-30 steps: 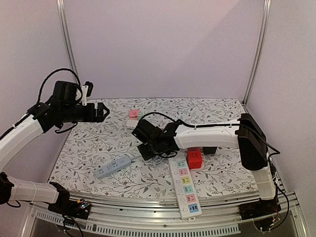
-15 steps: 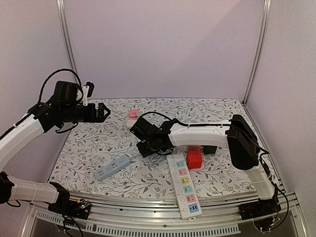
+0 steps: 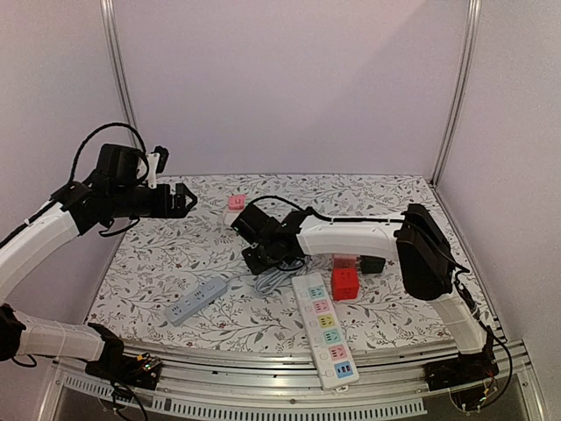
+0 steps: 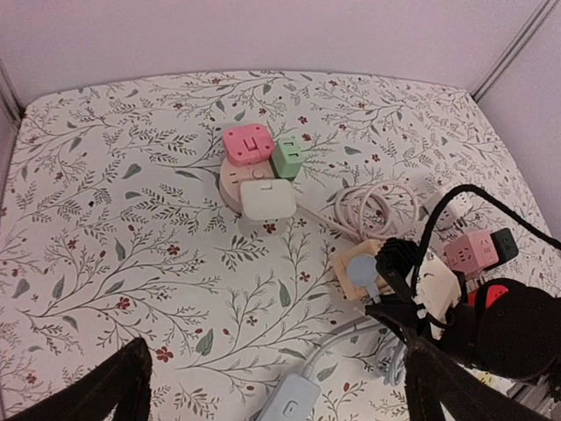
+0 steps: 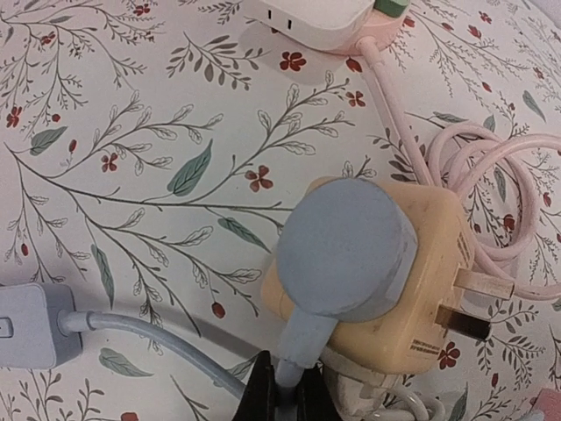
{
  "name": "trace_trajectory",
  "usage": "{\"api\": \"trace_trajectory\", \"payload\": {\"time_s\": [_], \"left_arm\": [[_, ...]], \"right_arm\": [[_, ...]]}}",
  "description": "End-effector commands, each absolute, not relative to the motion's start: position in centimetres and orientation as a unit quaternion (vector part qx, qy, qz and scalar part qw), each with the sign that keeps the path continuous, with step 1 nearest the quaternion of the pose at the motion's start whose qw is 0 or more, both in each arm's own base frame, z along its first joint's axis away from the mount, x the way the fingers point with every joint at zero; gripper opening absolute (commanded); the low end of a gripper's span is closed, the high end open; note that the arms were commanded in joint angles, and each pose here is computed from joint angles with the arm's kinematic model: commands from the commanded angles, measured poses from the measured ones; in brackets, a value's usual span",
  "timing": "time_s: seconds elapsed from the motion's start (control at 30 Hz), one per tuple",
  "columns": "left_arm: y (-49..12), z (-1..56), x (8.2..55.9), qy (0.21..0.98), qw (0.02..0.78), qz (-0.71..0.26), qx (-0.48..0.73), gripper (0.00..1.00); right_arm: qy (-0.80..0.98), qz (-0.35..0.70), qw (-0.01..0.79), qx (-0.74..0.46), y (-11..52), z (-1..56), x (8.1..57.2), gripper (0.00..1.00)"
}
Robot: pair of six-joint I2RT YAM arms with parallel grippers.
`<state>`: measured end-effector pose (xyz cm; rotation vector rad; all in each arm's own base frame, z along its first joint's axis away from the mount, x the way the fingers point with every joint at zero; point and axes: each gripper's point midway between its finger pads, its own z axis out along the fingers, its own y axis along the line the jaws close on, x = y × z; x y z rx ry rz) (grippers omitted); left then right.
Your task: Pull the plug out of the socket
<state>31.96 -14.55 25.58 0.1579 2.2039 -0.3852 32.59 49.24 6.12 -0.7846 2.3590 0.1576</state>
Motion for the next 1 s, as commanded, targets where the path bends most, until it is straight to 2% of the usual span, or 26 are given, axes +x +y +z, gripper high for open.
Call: {"api": "trace_trajectory", "payload": {"time_s": [0.0, 0.23, 0.5, 0.77, 0.97], "left_arm": [[-14.3, 25.4, 32.1, 0.885, 0.435, -0.154, 0.063, 0.99], [-14.8, 25.3, 32.0, 0.885, 0.430, -0.165, 0.071, 0.99], [-15.4, 25.2, 31.8, 0.884, 0.425, -0.180, 0.079, 0.99], [-20.4, 25.9, 29.8, 0.855, 0.401, -0.281, 0.172, 0.99], [-24.1, 24.5, 27.9, 0.845, 0.345, -0.351, 0.211, 1.00]], "right_arm": [[0.893, 0.096, 0.318, -0.305, 50.7, 6.7, 32.5, 0.00], [0.854, 0.215, 0.321, -0.347, 53.0, 11.1, 29.8, 0.00], [0.806, 0.317, 0.311, -0.392, 52.4, 15.2, 25.4, 0.00], [0.775, 0.399, 0.342, -0.351, 51.1, 18.6, 23.8, 0.00], [0.755, 0.424, 0.384, -0.319, 49.9, 21.3, 23.9, 0.00]]}}
